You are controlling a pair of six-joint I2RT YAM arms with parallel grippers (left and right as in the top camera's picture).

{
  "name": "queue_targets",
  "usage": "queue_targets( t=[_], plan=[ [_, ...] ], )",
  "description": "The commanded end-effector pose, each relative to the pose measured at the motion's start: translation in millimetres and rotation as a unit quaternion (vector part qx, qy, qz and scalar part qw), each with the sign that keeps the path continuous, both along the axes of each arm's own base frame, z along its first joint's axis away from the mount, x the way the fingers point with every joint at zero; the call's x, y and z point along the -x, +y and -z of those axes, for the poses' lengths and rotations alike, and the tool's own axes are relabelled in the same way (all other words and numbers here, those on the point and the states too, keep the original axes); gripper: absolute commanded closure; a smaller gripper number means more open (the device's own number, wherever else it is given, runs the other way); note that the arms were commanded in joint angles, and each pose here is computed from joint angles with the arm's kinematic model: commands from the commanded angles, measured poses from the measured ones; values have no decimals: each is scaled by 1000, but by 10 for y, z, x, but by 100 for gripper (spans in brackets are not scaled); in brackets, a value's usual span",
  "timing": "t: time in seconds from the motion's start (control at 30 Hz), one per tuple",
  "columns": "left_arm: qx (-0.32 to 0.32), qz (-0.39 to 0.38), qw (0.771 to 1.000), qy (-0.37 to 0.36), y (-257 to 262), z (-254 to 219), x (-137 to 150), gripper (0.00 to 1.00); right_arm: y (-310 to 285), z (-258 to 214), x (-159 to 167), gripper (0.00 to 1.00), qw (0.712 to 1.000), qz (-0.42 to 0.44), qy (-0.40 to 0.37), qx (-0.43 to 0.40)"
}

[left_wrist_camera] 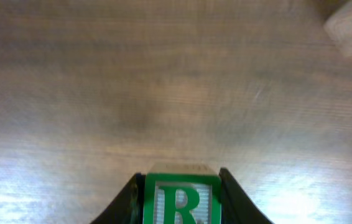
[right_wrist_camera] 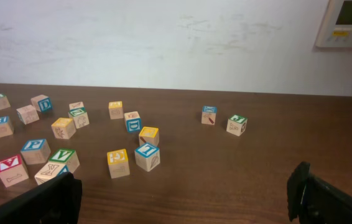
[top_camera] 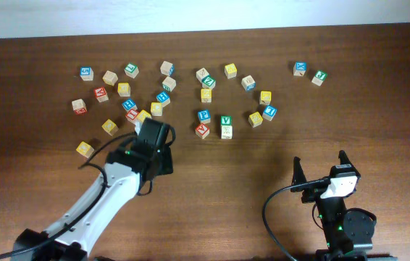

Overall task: Spell out RSS
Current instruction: 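Carry the green R block down-table and set it on the open area, then move the left gripper to the yellow S block among the cluster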

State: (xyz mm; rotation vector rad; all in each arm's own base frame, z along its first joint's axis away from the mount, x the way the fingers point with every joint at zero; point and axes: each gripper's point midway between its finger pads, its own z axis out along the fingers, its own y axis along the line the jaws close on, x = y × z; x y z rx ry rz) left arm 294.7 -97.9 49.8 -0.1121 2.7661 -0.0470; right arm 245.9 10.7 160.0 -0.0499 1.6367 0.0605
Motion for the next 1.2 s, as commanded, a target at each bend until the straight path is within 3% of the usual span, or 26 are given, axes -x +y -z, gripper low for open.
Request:
queue_targets(
  t=[0.0,0.17,0.23,0.27,0.3,0.37,0.43,0.47,0.5,0.57,0.67,0.7,0.73,0.8,0.87,0.93,1.17],
  plan=[
    [12,27,999,-23,-75,172,2,76,-10,24,1,2,1000,2,2,-1],
    [-11,17,999,-31,-20,380,-100,75,-10,24,1,2,1000,2,2,-1],
    [-14,17,999,-23,-26,491,-114,62,-10,24,1,2,1000,2,2,-1],
    [-14,17,1000,-22,-26,496,-114,44,-10,24,1,2,1000,2,2,-1],
    [-13,17,999,-24,-30,485,-122,36,-10,24,1,2,1000,2,2,-1],
    [-12,17,999,-26,-44,399,-150,33,-10,24,1,2,1000,2,2,-1],
    [-3,15,999,-49,-69,76,-243,28,-10,24,1,1,1000,2,2,-1],
    [9,9,997,-80,-70,-254,-334,19,-10,24,1,2,1000,2,2,-1],
    [21,0,993,-115,-38,-613,-418,18,-10,24,1,2,1000,2,2,-1],
    [48,-37,977,-203,169,-1427,-581,1,-10,24,1,2,1000,2,2,-1],
    [59,-112,942,-310,725,-2159,-708,1,-10,24,1,2,1000,2,2,-1],
    [36,-164,927,-337,1099,-2279,-736,1,-10,25,1,1,1000,2,2,-1],
    [5,-222,915,-337,1516,-2255,-721,1,-10,25,1,2,1000,2,2,-1],
    [34,-292,914,-279,1922,-1877,-704,1,-10,24,1,2,1000,2,2,-1],
    [103,-282,938,-175,1847,-1281,-730,1,-10,24,1,2,1000,2,2,-1],
    [125,-271,948,-112,1731,-943,-699,1,-10,24,1,2,1000,2,2,-1],
    [150,-249,955,-54,1528,-732,-596,1,-10,24,1,2,1000,2,2,-1]
  ],
)
